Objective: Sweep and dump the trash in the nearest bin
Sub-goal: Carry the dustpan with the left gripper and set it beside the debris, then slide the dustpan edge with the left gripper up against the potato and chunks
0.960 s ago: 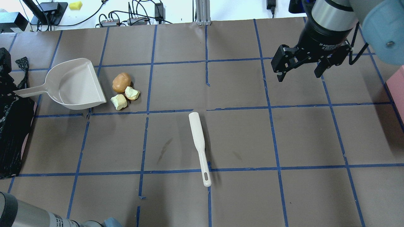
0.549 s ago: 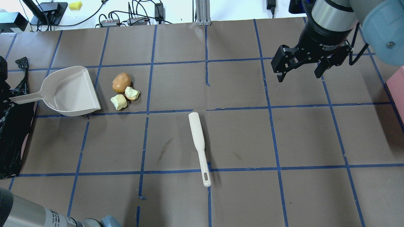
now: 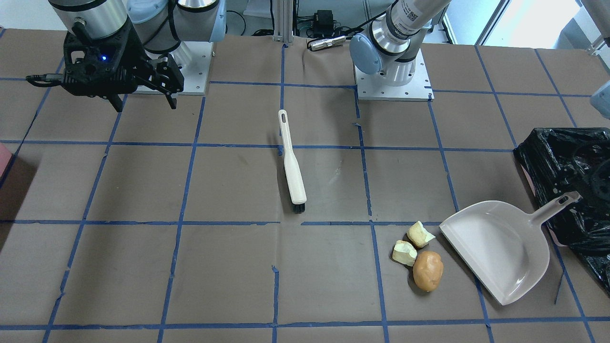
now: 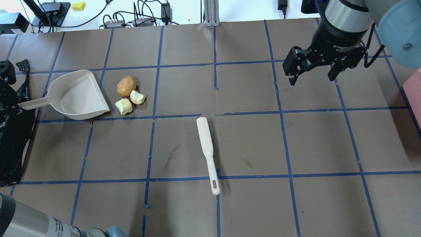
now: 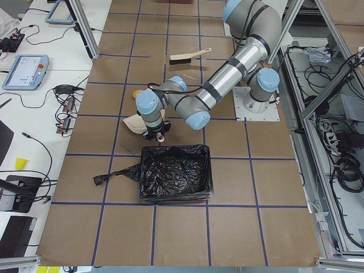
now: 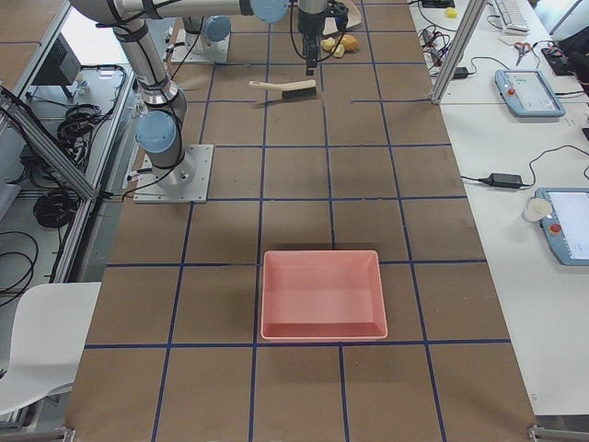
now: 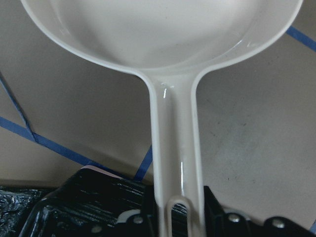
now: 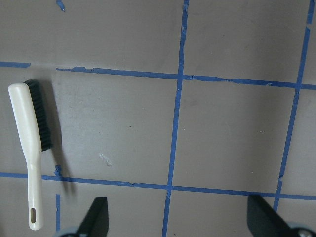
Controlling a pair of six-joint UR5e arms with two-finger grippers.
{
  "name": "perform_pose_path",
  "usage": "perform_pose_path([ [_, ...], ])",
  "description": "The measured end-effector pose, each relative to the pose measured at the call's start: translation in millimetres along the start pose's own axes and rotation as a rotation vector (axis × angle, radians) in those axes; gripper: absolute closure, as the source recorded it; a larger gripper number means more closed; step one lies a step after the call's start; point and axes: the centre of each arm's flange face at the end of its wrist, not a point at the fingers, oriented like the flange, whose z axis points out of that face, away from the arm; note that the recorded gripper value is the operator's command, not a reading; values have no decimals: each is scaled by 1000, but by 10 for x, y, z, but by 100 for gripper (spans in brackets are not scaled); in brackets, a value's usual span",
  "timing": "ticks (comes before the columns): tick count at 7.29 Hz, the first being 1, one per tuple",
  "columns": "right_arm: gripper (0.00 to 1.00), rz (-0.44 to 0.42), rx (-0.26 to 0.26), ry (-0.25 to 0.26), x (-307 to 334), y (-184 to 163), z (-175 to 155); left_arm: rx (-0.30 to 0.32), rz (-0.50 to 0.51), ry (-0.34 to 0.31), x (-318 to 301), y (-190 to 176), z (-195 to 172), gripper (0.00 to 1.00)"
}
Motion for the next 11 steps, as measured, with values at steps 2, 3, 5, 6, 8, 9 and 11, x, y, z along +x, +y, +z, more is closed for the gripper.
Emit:
perform_pose_path([
  [2, 0, -1, 1, 0, 1, 1, -8, 5, 69, -1, -7, -55, 25, 96],
  [3, 0, -1, 0, 0, 2, -3, -2, 9, 112, 0, 4, -81, 35, 96],
  [5, 0, 0, -1, 0, 0, 1, 1, 16, 158, 13, 54, -107, 95, 96],
  [6, 0, 0, -1, 0, -3, 4, 1, 15, 164, 10, 54, -119, 86, 96],
  [8, 0, -2, -1, 0, -10, 6, -2, 13, 202, -1, 41, -177, 136, 96],
  [9, 0, -3, -1, 0, -13, 7, -2, 12, 241, -2, 59, -283, 162, 95],
  [11, 0, -2, -3, 0, -15, 2, 8, 7, 280, -8, 114, -440, 200, 95],
])
